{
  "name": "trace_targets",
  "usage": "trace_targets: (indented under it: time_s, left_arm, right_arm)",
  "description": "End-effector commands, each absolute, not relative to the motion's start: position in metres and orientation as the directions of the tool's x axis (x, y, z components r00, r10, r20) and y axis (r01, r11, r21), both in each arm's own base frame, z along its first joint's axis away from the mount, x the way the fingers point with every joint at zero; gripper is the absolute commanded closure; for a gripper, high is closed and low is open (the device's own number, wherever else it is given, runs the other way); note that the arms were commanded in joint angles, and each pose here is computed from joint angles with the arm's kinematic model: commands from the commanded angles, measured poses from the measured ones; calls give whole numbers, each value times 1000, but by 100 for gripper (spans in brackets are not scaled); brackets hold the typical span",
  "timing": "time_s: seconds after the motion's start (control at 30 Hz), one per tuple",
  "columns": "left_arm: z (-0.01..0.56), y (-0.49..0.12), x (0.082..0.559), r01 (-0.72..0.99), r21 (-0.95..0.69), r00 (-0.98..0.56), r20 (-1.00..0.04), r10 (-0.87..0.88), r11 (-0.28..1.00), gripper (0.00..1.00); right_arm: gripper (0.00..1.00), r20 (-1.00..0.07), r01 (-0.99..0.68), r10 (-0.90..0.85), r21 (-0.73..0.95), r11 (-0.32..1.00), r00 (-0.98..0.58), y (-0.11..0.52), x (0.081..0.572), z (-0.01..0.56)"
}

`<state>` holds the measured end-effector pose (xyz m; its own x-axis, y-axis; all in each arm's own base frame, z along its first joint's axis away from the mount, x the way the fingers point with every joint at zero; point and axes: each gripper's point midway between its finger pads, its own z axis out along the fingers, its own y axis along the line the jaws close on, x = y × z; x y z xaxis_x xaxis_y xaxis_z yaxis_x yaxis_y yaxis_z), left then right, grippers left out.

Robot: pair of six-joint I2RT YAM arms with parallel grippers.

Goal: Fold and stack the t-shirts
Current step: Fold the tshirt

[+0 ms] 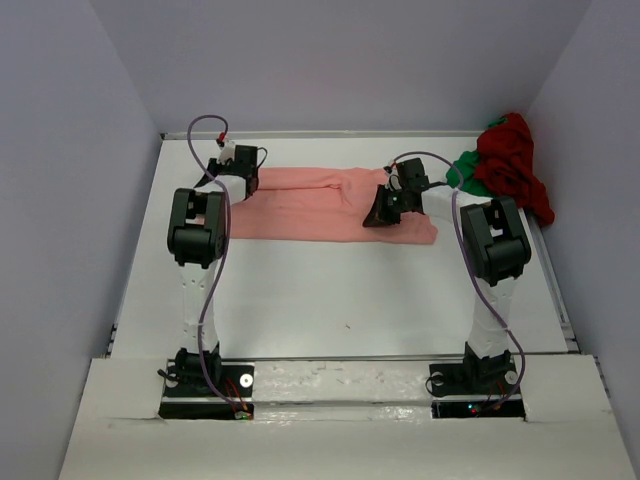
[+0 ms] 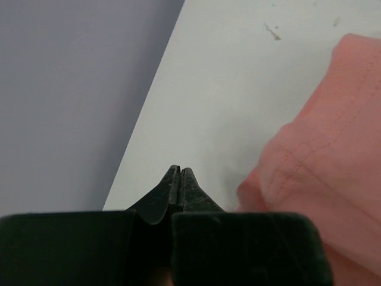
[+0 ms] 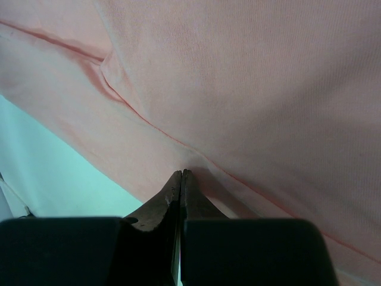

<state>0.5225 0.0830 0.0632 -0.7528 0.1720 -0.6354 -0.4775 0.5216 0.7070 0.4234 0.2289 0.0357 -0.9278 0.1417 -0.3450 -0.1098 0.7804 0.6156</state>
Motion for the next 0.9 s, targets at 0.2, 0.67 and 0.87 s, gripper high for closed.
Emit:
trace_targets:
  time_s: [0.2,0.67,0.87]
  left_arm:
    - [192,49,482,-717,437,-503,-864,31,544,97]
    - [131,-29,520,-487,514,-650,-753,101,706,100]
    - [114,-33,544,-427,547,-663,-731,162,721,100]
  right_arm:
    - [100,-404,-169,132,627,761,-905,236,431,52]
    - [100,-435,-167,147,605,778,-888,229,429,65]
    - [100,-428,-121,170,573,811,-888,220,427,63]
